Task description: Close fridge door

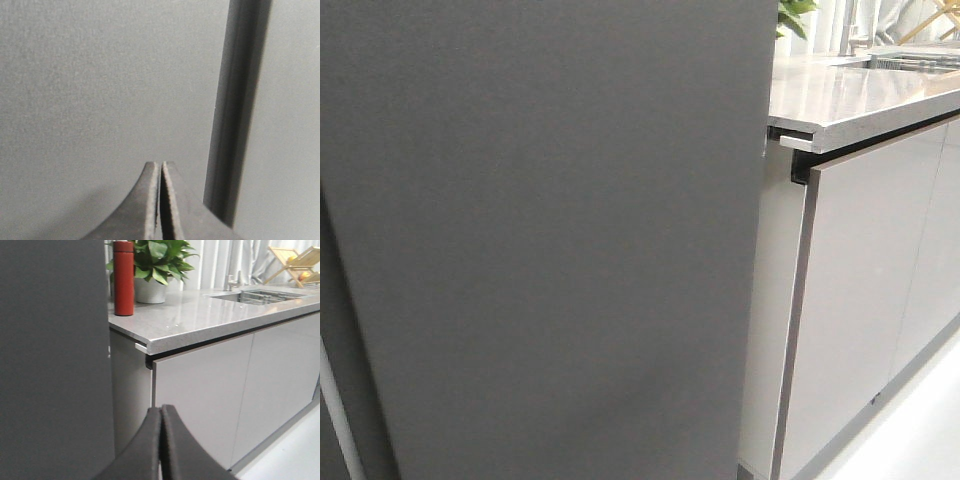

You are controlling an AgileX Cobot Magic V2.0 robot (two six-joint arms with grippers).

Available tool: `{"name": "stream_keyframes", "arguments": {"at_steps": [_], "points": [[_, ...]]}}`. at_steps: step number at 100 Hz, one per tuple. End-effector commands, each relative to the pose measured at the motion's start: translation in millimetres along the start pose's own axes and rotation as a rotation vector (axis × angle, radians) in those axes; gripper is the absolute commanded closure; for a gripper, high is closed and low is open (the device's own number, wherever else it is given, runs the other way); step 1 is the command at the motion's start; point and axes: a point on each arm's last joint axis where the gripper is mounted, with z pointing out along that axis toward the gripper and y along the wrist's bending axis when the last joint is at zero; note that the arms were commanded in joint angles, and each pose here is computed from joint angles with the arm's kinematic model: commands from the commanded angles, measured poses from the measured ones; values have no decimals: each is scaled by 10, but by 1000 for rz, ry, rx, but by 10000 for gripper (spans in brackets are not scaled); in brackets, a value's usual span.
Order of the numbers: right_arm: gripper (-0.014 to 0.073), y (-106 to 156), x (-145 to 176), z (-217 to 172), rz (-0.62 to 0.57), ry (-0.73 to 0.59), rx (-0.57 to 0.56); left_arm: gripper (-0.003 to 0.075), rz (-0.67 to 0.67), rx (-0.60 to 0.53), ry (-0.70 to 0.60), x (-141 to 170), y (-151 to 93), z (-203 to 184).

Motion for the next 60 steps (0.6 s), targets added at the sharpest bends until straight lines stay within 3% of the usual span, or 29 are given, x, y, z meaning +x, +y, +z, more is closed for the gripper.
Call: {"name": "stream_keyframes", "arguments": {"at_steps": [1,60], "points": [[671,-7,-75,-34,0,-119,16,741,-5,6,-30,38,2,19],[671,-6,22,-108,0,-126,23,741,-5,6,-30,38,2,19]]}}
